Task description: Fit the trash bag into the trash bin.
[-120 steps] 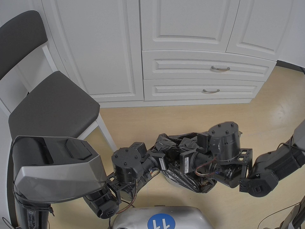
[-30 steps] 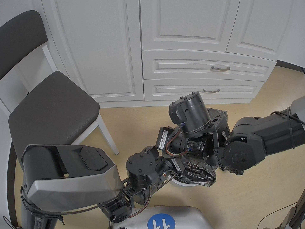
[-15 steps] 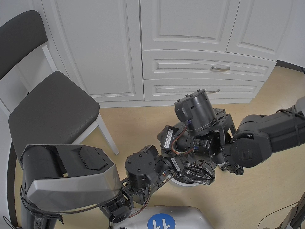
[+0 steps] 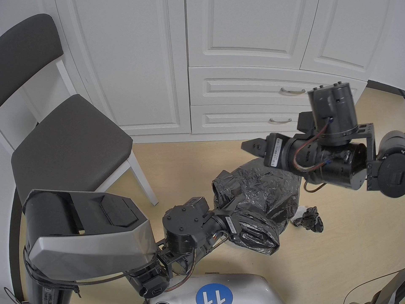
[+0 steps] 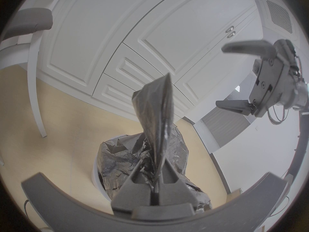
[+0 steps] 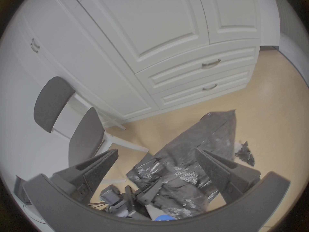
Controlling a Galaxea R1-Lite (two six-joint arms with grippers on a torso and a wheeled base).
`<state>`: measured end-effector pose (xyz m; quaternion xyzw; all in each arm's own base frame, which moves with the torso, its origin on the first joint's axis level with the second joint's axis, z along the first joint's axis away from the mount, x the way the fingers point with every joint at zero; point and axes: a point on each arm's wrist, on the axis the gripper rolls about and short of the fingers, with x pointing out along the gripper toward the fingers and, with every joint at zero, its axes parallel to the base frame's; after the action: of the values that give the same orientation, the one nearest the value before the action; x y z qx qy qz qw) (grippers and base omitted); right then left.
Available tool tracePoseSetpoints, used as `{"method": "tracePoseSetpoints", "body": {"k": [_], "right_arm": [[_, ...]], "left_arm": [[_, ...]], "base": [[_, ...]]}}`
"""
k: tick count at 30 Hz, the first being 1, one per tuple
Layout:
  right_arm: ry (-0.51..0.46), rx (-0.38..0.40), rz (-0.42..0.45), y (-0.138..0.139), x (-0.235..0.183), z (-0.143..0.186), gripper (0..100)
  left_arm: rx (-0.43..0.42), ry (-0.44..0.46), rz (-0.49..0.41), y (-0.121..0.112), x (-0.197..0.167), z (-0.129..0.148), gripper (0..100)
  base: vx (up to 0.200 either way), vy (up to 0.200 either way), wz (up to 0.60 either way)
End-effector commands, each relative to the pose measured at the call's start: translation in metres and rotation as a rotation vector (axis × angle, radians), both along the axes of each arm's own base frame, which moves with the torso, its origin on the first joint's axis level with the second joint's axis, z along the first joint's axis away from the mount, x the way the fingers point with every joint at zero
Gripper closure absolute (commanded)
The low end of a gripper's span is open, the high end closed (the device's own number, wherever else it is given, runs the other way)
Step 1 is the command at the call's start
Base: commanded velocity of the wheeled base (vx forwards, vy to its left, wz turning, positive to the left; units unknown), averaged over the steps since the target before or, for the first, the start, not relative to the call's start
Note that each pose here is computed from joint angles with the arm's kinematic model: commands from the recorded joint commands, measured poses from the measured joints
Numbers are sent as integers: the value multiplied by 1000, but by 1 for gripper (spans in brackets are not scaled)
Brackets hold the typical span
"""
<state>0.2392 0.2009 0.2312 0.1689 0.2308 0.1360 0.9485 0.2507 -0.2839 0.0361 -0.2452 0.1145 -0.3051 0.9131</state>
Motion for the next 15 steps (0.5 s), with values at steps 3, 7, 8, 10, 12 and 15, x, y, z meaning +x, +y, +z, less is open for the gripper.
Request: {"method": "tracePoseSetpoints", "body": {"k": [3, 7, 8, 10, 12, 15], "right_arm": [[-39, -87, -53, -39, 1, 4, 0], [-36, -211, -51, -54, 2, -11, 0], [-35, -215, -51, -55, 2, -12, 0], [-50, -278, -40, -63, 0, -22, 0], [-72, -318, -32, -70, 2, -28, 0], [-93, -352, 0, -83, 6, -41, 100]], "left_arm": [[-20, -33, 6, 12, -4, 23, 100], [57, -97, -65, 32, -18, 43, 100], [58, -98, -68, 32, -18, 43, 100], [103, -106, -93, 40, -28, 52, 100], [171, -65, -100, 44, -32, 54, 100], [266, 36, -103, 44, -29, 45, 100]], "base": [[0, 0, 0], [0, 0, 0], [0, 0, 0], [0, 0, 0], [0, 0, 0], [0, 0, 0]]}}
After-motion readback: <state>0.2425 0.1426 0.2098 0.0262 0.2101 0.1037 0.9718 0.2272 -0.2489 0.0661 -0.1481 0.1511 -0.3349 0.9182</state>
